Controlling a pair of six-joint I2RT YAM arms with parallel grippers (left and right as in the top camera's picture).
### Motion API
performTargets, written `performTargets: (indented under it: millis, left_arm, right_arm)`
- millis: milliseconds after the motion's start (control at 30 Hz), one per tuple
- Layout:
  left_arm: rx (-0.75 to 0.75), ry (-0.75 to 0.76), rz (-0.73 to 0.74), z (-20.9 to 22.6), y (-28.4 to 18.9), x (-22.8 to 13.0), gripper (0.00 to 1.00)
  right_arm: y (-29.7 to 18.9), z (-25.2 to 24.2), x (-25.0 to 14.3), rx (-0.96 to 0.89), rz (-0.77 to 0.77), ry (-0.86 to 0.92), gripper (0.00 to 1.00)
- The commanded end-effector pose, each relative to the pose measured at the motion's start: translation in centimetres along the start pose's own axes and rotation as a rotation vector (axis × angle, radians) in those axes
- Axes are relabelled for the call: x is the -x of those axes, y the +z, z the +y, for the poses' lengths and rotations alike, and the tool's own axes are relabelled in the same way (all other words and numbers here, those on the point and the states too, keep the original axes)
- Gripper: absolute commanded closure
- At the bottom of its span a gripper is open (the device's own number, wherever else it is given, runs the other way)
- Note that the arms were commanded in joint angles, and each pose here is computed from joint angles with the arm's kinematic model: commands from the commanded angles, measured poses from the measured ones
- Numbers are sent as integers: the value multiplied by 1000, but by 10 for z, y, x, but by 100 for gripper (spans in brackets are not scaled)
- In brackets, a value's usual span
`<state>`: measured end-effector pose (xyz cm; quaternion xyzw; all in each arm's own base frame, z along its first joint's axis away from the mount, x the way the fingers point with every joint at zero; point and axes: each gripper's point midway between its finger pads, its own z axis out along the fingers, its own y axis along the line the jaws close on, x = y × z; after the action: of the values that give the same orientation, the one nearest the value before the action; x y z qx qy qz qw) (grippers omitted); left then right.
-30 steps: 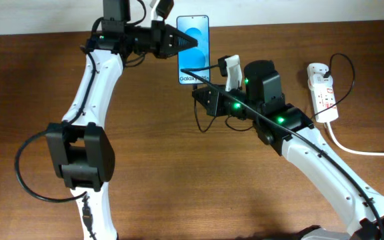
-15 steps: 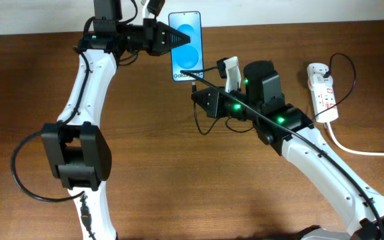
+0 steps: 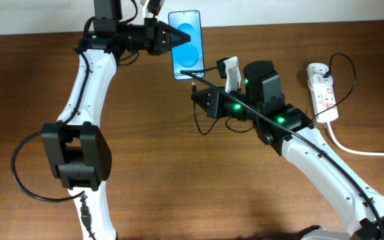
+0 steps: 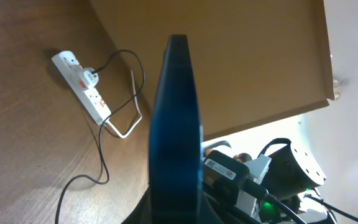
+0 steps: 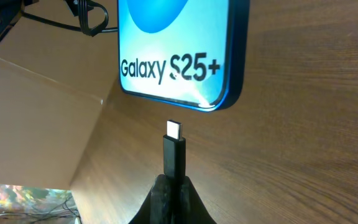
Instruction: Plug charger to phone and switch on socket
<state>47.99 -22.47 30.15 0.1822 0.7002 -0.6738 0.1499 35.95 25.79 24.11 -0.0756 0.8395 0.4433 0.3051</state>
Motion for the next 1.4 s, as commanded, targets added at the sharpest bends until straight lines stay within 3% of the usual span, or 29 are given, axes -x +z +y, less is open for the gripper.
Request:
performTargets:
  millis: [0,1367]
  left_arm:
    - [-9,34,3,-9,0,2,100]
    - [-38,48,42,-14,16,-7,100]
  right_arm:
    - [0,4,1,17,3,-18,96]
    - [0,3,2,14,0,-18,96]
